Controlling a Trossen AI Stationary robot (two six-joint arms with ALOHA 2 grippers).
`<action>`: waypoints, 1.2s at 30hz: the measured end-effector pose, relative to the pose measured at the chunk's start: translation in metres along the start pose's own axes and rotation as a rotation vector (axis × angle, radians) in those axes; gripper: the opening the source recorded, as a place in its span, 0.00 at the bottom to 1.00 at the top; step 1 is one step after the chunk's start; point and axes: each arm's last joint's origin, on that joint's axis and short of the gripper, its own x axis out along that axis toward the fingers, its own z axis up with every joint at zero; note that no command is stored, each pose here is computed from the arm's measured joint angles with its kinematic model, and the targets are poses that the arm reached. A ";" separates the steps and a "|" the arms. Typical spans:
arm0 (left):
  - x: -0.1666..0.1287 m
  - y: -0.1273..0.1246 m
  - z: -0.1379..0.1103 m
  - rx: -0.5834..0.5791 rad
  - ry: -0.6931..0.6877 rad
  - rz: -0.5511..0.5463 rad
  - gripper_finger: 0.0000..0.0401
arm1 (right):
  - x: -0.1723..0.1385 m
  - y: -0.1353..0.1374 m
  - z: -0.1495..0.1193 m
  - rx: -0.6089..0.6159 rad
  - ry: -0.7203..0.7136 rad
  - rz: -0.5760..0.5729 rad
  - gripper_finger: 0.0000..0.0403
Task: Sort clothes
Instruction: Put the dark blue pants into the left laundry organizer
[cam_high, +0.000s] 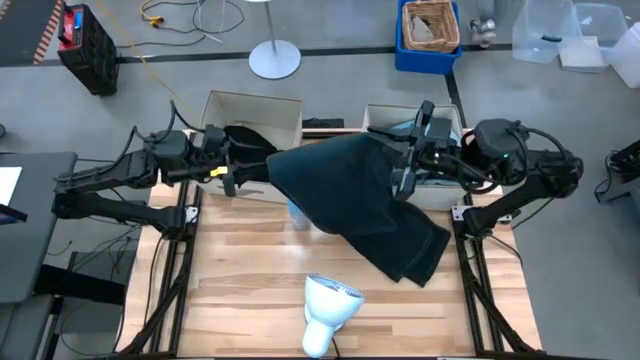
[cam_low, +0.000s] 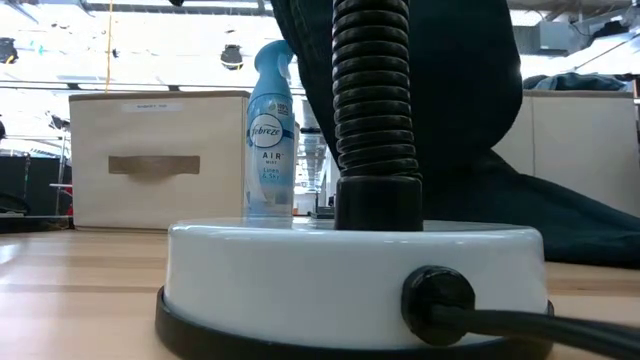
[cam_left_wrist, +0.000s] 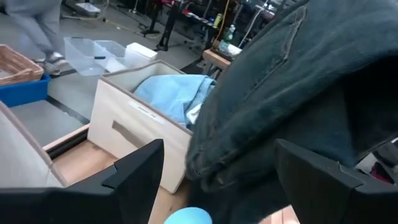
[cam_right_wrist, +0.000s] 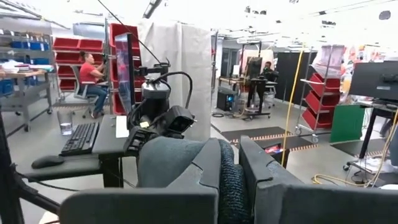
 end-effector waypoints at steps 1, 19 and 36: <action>-0.002 0.000 0.000 0.000 0.000 -0.003 0.73 | 0.001 -0.001 0.000 0.000 -0.002 -0.003 0.07; -0.015 -0.001 0.004 0.015 -0.028 -0.029 0.73 | 0.011 -0.011 0.010 0.067 -0.135 -0.063 0.07; -0.016 -0.002 0.005 0.032 -0.025 -0.057 0.73 | 0.037 -0.041 0.022 0.198 -0.383 -0.186 0.07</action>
